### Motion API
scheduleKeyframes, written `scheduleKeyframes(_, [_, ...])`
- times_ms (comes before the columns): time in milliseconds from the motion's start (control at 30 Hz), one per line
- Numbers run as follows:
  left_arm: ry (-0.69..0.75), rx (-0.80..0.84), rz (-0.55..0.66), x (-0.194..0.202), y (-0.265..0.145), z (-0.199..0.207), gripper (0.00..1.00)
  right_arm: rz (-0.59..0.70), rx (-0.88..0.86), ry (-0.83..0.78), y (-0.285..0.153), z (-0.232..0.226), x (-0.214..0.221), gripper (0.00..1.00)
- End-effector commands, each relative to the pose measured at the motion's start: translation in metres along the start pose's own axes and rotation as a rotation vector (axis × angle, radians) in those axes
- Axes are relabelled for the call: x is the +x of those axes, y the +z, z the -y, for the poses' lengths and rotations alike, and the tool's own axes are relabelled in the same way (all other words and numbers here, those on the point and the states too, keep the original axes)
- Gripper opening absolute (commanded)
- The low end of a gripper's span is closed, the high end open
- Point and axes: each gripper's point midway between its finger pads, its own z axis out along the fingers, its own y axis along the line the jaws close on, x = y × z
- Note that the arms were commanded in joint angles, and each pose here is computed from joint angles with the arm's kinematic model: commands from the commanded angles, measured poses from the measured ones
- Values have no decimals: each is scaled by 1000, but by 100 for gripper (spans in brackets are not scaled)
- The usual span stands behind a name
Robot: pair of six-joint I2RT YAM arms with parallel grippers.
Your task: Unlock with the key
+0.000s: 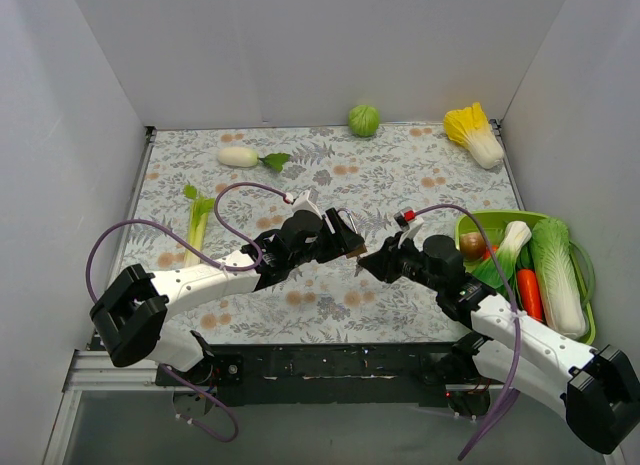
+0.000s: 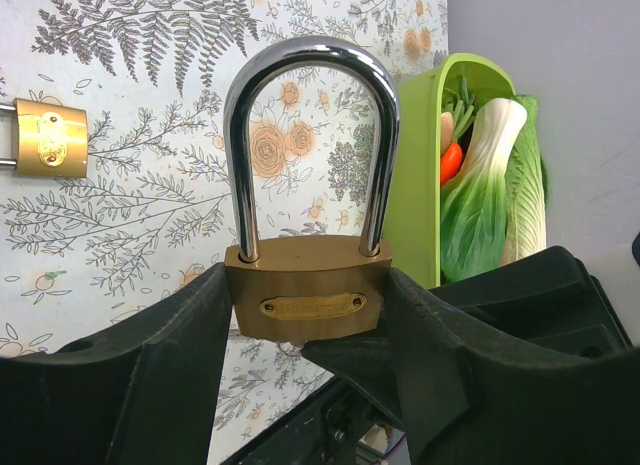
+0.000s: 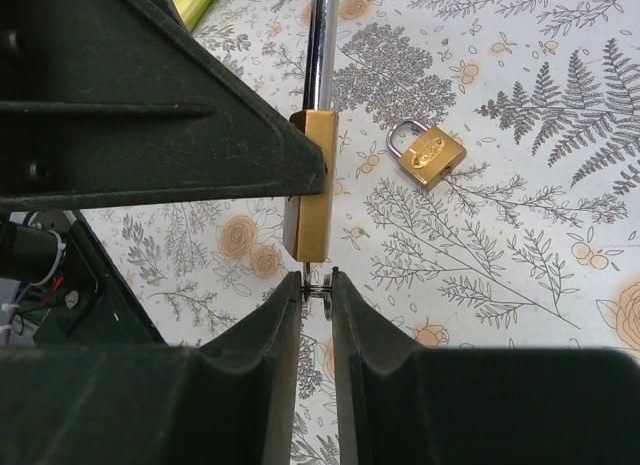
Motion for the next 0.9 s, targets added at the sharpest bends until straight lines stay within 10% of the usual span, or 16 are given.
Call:
scheduleKeyframes(0, [-21, 167, 108, -39, -24, 61, 0, 38, -21, -15, 3, -3, -9, 22])
scheduleKeyframes(333, [-21, 169, 100, -38, -22, 61, 0, 56, -8, -3, 6, 1, -9, 1])
scheduleKeyframes(867, [9, 222, 30, -11, -21, 68, 0, 230, 57, 5, 0, 11, -37, 1])
